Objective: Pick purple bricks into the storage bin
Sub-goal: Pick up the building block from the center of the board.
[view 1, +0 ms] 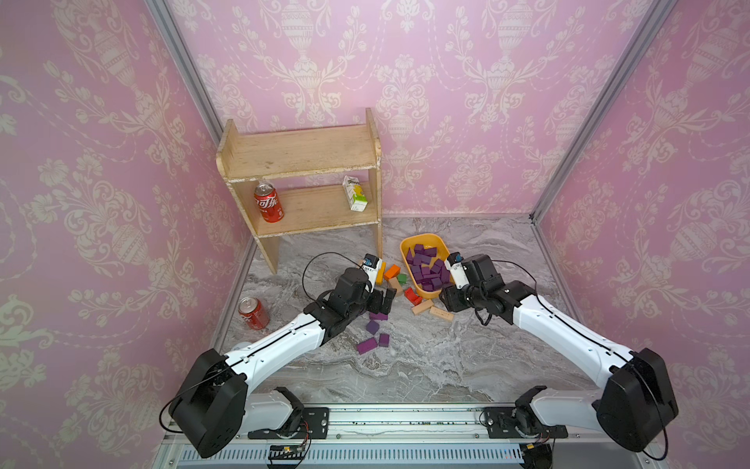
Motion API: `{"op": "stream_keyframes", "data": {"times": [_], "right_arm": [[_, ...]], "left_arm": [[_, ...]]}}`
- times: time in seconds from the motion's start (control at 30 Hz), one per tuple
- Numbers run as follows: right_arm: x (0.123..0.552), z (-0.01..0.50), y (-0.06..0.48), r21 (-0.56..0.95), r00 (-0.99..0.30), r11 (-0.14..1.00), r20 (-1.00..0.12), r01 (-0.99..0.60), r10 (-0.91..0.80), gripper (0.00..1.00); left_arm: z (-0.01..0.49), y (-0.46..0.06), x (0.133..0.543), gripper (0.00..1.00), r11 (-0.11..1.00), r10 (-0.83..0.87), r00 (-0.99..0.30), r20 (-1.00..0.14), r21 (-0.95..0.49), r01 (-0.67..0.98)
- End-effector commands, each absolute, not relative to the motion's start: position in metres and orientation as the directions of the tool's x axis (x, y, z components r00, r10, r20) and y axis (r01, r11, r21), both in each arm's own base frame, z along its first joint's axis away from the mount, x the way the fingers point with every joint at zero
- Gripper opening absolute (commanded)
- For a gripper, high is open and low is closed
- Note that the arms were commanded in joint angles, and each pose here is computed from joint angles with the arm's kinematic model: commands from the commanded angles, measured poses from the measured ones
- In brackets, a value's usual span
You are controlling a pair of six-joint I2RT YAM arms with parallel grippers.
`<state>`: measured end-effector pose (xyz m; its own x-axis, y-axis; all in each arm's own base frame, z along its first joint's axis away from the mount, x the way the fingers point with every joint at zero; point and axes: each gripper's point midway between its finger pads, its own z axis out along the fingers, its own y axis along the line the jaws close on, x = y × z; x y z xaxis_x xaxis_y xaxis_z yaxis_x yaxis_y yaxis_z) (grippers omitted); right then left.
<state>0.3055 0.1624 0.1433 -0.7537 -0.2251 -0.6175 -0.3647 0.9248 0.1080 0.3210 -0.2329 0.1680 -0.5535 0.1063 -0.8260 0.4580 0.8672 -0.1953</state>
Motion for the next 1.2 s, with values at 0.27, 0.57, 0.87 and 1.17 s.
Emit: {"op": "stream_keyframes", "data": {"times": [0.27,0.57,0.87,1.17], "right_arm": [[0.283,0.118,0.233,0.196,-0.747,0.863,-0.61,-0.466,-0.265,0.63],[0.271,0.086,0.297,0.218,-0.741,0.788,-0.545,-0.576,-0.391,0.59],[0.24,0.078,0.332,0.302,-0.71,0.675,-0.52,-0.673,-0.475,0.59],[0.228,0.065,0.346,0.279,-0.667,0.626,-0.5,-0.728,-0.553,0.59]], "left_arm": [[0.198,-0.193,0.32,0.99,0.938,-0.037,-0.534,-0.844,-0.214,0.273],[0.213,-0.19,0.31,0.99,0.924,-0.057,-0.495,-0.867,-0.234,0.303],[0.204,-0.181,0.298,0.99,0.925,-0.032,-0.483,-0.875,-0.209,0.317],[0.211,-0.18,0.289,0.99,0.907,-0.059,-0.439,-0.896,-0.232,0.352]]}}
